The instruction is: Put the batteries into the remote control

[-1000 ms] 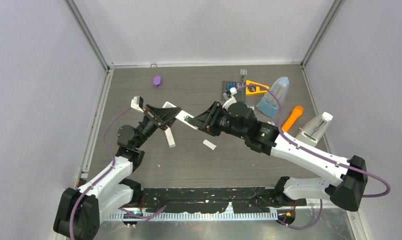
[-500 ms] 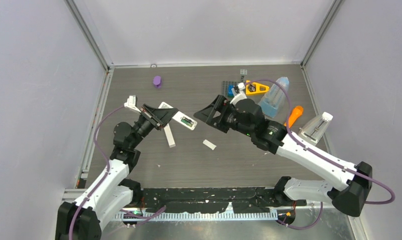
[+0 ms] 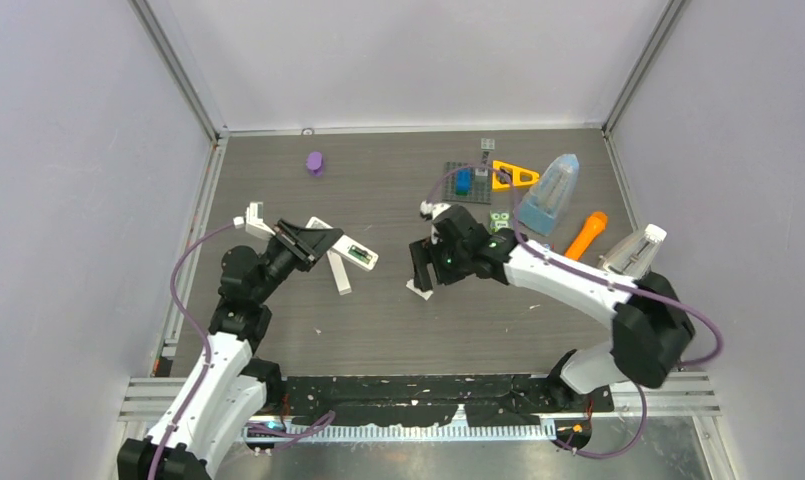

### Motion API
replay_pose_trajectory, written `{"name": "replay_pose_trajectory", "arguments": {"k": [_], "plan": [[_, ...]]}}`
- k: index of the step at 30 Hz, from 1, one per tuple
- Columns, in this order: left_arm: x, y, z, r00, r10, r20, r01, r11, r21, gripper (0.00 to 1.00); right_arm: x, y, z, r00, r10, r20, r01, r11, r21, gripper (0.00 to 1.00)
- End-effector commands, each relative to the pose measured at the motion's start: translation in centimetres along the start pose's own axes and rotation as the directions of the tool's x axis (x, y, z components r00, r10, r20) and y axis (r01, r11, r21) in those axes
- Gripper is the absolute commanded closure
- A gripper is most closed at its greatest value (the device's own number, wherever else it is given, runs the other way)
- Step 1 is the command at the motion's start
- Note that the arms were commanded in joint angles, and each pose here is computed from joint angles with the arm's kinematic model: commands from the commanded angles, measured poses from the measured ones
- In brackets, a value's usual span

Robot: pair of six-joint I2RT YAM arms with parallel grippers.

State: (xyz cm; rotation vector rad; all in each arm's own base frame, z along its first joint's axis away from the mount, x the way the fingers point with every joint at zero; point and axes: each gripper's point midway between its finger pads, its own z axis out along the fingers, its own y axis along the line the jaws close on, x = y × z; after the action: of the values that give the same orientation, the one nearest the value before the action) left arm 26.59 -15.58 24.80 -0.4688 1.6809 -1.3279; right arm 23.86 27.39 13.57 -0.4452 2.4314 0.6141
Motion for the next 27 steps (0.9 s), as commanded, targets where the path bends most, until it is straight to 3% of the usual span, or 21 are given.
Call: {"name": "replay_pose_trajectory", "arguments": {"k": [1,10,18,27], "plan": [[-0.6,0.3,-0.5,0.999,0.043,0.024,-0.042,0.999,-0.033,1.00,3.4,-1.9,1.3,0.943,-0.279,-0.183,0.280,0.960,-0.019,0.19],[-0.5,1.1,-1.2,0.998,0.046,0.029,-0.045,0.997,-0.057,1.00,4.4,-2.6,3.9,0.856,-0.444,-0.263,0.448,0.893,-0.049,0.21],[-0.4,1.0,-1.1,0.999,0.050,0.017,-0.049,0.998,-0.045,1.00,4.6,-2.4,5.9,0.834,-0.471,-0.288,0.472,0.879,-0.069,0.26],[-0.3,1.1,-1.2,0.999,0.051,0.008,-0.051,0.998,-0.038,1.00,5.2,-2.9,7.4,0.815,-0.475,-0.332,0.485,0.872,-0.058,0.38]]}}
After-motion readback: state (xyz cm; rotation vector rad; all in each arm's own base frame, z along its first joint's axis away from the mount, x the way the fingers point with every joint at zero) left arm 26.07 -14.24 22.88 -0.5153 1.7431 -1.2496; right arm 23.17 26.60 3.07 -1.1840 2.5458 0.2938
